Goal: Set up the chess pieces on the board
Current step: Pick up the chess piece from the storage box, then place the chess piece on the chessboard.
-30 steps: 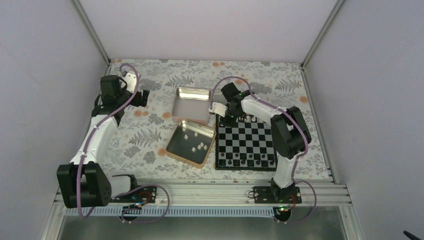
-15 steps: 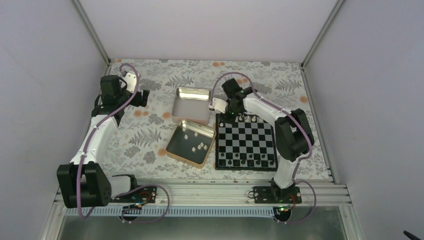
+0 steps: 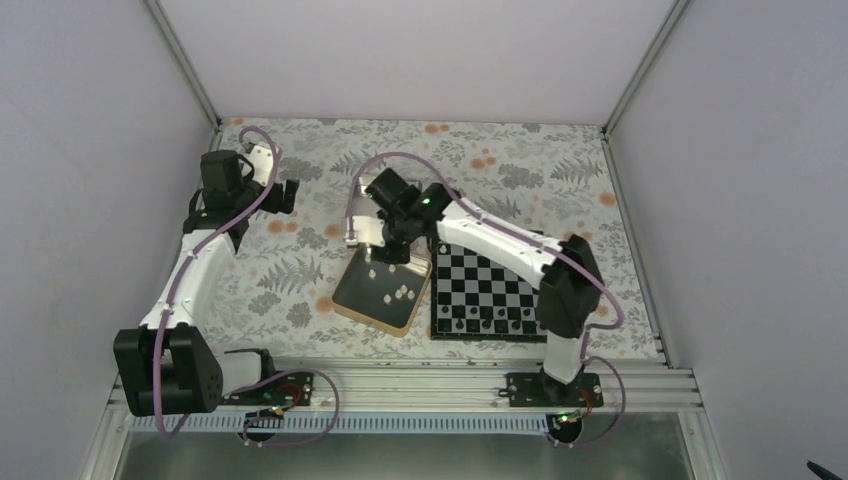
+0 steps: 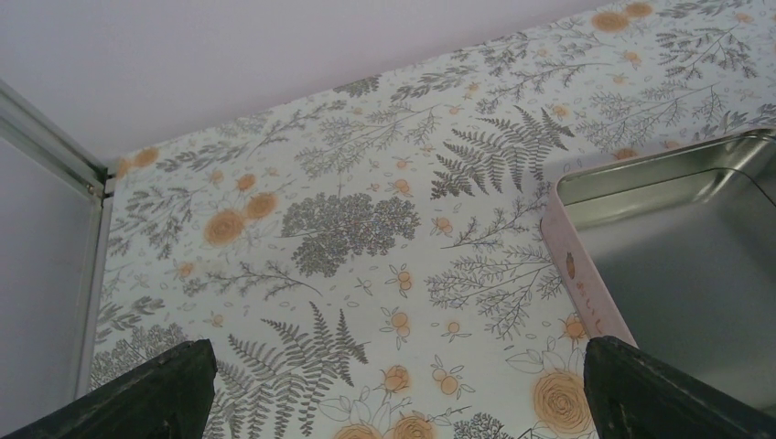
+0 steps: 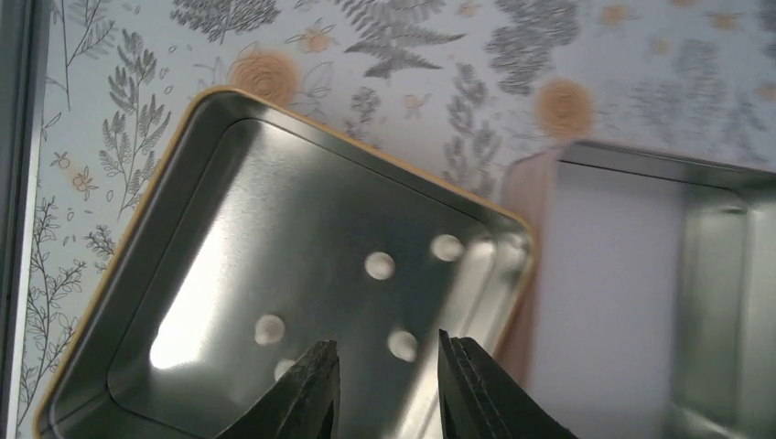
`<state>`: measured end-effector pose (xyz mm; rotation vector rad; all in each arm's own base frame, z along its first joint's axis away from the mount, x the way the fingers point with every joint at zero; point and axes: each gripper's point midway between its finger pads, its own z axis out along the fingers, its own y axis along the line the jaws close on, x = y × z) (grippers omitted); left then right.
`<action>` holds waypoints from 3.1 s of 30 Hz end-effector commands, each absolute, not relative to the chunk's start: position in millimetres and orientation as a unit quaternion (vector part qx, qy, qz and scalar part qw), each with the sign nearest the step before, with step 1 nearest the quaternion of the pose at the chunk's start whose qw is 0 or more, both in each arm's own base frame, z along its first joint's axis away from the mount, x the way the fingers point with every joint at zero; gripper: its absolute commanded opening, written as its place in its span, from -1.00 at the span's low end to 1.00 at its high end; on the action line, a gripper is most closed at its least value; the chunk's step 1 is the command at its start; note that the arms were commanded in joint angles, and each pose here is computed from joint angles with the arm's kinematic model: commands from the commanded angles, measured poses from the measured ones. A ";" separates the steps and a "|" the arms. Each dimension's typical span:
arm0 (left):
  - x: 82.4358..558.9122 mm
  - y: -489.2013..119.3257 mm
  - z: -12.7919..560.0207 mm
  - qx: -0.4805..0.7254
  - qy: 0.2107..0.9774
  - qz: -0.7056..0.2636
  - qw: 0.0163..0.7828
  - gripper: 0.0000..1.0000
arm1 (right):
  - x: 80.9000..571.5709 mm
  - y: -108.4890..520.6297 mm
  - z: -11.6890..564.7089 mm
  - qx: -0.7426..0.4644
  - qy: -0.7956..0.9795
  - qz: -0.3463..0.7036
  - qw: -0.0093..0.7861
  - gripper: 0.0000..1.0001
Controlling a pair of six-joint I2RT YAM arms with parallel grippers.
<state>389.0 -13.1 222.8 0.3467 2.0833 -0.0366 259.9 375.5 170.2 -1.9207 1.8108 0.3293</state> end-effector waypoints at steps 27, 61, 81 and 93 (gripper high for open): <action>387.0 -14.0 230.5 0.145 0.851 -0.018 0.504 1.00 | 269.0 406.9 45.2 -0.723 0.669 0.105 0.138 -0.46; 389.1 -13.3 226.1 0.145 0.855 -0.017 0.498 1.00 | 289.0 313.1 161.8 -0.648 0.722 0.101 0.220 -0.91; 388.5 -15.6 229.5 0.149 0.853 -0.022 0.500 1.00 | 332.6 203.9 86.8 -0.555 0.805 0.113 0.179 -0.91; 388.7 -15.5 226.3 0.149 0.854 -0.022 0.498 1.00 | 342.6 206.9 61.3 -0.553 0.810 0.114 0.155 -0.91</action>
